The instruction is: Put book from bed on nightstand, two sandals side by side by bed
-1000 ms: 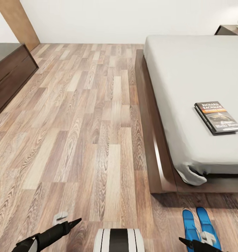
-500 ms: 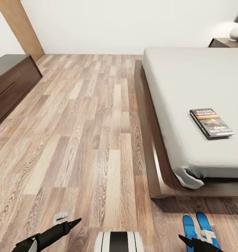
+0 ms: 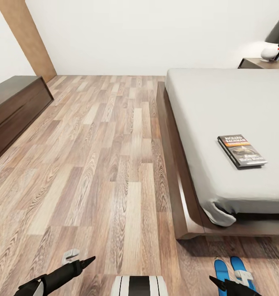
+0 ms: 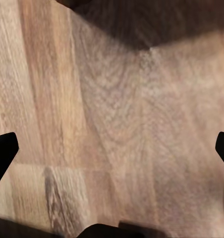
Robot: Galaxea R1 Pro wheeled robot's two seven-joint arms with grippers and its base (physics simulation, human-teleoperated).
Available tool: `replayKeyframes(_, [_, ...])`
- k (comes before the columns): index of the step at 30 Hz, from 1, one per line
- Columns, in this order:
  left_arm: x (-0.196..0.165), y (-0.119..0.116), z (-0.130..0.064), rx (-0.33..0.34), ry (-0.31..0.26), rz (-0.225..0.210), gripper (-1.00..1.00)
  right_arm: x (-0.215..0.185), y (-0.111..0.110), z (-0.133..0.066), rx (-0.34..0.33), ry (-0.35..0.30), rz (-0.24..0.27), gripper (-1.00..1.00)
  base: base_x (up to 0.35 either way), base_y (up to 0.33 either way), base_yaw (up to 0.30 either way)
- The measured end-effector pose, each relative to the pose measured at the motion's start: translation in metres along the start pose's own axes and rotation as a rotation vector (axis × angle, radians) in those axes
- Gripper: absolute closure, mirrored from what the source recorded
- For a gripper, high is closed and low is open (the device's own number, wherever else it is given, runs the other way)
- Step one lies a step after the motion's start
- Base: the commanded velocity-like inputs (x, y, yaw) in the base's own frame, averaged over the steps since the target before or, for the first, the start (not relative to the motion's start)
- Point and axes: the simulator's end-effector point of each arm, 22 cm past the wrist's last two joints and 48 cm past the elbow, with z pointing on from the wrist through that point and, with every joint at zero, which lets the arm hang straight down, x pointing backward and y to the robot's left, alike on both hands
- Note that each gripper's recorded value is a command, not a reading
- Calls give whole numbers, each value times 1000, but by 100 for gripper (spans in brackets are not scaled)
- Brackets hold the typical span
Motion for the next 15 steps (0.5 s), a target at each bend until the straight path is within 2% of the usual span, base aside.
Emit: replayKeyframes(15, [-23, -18, -8, 22, -45, 34, -100, -24, 12, -9, -19, -53, -26, -100, 0, 0, 0])
